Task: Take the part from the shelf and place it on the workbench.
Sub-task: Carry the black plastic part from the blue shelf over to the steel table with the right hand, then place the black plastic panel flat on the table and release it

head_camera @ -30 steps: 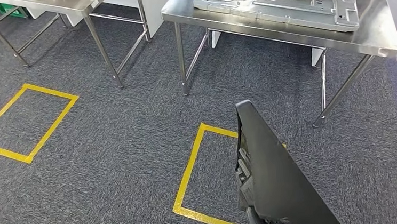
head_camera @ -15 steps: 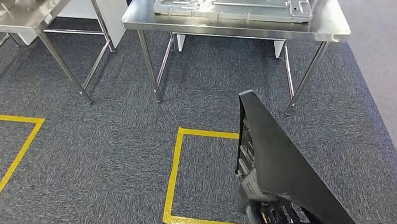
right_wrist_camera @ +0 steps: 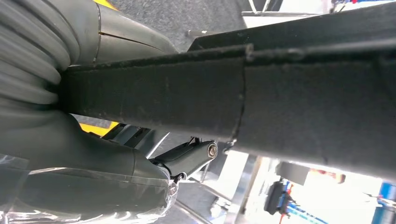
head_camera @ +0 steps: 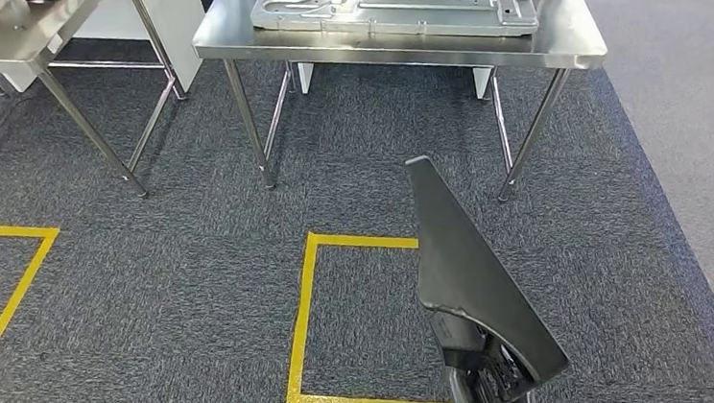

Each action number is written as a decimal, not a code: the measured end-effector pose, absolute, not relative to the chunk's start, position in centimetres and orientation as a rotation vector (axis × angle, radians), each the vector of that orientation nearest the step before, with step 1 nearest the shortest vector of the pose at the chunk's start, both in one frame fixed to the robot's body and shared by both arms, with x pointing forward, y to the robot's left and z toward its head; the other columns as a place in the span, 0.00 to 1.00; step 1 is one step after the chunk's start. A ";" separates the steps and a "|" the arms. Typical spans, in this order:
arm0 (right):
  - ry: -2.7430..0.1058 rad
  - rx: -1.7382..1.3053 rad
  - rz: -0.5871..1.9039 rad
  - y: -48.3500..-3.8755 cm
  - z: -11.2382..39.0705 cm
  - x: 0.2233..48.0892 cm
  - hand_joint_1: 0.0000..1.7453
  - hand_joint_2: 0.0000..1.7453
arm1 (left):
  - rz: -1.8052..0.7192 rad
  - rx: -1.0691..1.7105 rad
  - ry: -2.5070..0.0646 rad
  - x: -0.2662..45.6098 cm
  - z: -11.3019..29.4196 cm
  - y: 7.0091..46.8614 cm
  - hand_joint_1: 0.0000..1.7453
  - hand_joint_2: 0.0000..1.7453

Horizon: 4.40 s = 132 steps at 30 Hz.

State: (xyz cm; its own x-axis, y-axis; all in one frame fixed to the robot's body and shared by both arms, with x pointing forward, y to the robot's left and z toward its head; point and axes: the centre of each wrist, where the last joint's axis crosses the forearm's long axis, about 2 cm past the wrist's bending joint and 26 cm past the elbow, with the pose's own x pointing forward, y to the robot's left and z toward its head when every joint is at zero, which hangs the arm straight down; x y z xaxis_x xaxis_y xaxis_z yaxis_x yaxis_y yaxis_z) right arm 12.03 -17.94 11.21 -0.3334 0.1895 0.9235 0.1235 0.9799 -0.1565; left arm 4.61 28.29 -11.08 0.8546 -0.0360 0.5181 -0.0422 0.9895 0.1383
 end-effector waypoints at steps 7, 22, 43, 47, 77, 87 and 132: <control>-1.904 -0.224 0.075 -17.8 11.0 12.0 1.00 1.00 | 0.000 0.150 -0.541 4.4 -11.1 28.5 0.00 1.00; -1.832 -0.322 0.088 -18.0 10.4 12.1 1.00 1.00 | -0.013 0.153 -0.531 4.3 -11.1 28.8 0.00 1.00; -1.835 -0.638 0.105 -18.3 12.2 14.3 1.00 1.00 | -0.047 0.138 -0.520 4.3 -11.1 29.1 0.00 1.00; -1.927 -0.979 0.266 -19.4 14.3 16.4 1.00 1.00 | -0.079 0.126 -0.523 4.5 -11.1 29.1 0.00 1.00; -1.836 -1.562 0.968 -20.8 15.3 27.1 1.00 1.00 | -0.199 0.101 -0.533 6.5 -10.8 29.3 0.00 1.00; -1.896 -1.507 1.191 -21.6 14.3 28.4 1.00 1.00 | -0.214 0.097 -0.533 6.7 -10.8 29.3 0.00 1.00; -1.805 -1.598 1.038 -24.3 16.3 31.0 1.00 1.00 | -0.226 0.101 -0.532 6.6 -10.8 29.7 0.00 1.00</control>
State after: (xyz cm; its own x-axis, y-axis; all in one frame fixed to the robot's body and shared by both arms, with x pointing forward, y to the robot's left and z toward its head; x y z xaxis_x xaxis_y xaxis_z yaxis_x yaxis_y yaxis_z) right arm 31.04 -24.34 16.29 -0.1765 0.9781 -0.1102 0.5869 0.0147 -0.8095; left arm 6.61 29.68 -10.83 0.8375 -0.2392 0.4913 0.1871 0.9703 0.1534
